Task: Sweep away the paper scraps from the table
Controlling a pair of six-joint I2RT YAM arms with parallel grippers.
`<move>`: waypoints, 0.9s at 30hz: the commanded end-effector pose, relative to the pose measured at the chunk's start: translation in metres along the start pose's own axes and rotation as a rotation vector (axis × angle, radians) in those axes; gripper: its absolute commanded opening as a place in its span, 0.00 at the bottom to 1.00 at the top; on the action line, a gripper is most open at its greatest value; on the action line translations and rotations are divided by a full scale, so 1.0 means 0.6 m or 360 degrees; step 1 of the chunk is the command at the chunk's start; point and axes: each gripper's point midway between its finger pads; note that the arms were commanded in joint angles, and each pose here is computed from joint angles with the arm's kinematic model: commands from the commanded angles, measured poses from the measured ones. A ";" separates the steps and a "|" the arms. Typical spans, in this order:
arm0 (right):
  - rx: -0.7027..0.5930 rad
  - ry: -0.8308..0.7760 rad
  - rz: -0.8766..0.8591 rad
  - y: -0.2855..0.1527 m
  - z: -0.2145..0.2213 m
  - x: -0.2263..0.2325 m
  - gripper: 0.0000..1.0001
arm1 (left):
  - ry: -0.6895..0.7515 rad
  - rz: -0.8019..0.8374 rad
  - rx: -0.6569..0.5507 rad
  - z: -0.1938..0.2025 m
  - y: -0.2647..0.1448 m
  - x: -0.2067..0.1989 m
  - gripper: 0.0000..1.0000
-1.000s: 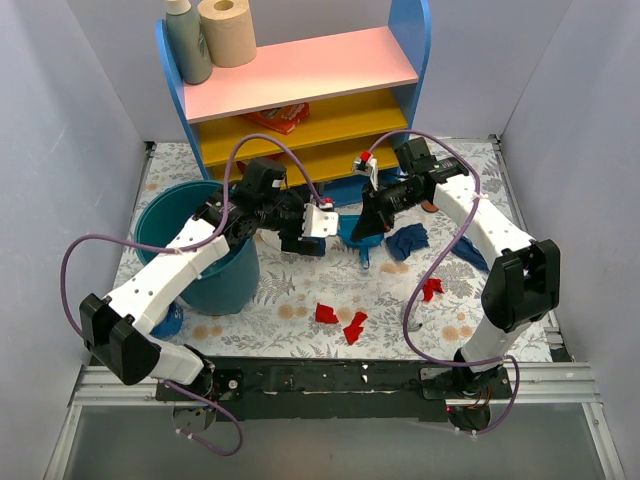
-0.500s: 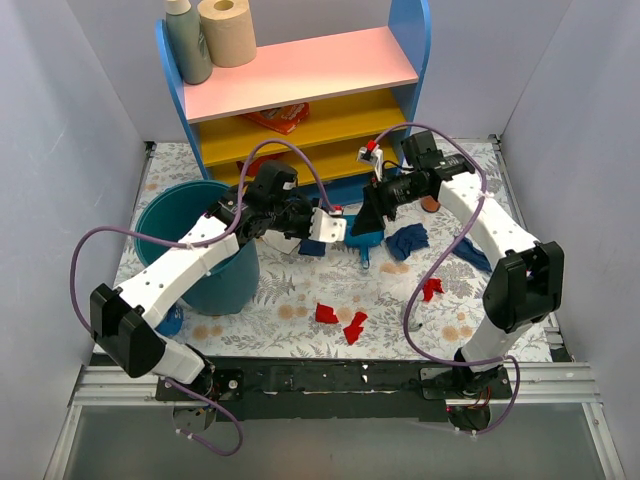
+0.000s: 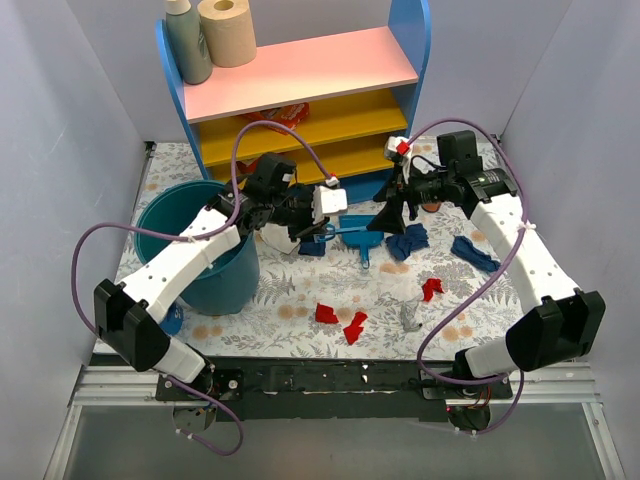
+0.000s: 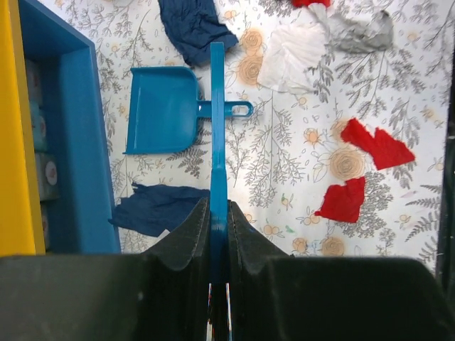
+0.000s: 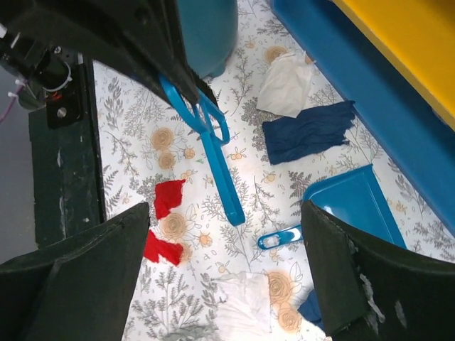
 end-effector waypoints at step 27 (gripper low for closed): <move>0.0077 -0.0189 -0.0184 0.064 0.058 -0.006 0.01 | -0.0164 0.0019 -0.0212 -0.041 -0.023 0.028 0.36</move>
Point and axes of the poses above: each gripper's point midway between its finger pads, its own y axis out along the fingers, its own x axis along the line the jaws close on, z = x × y, and after that the axes turned 8 degrees about -y, right-handed
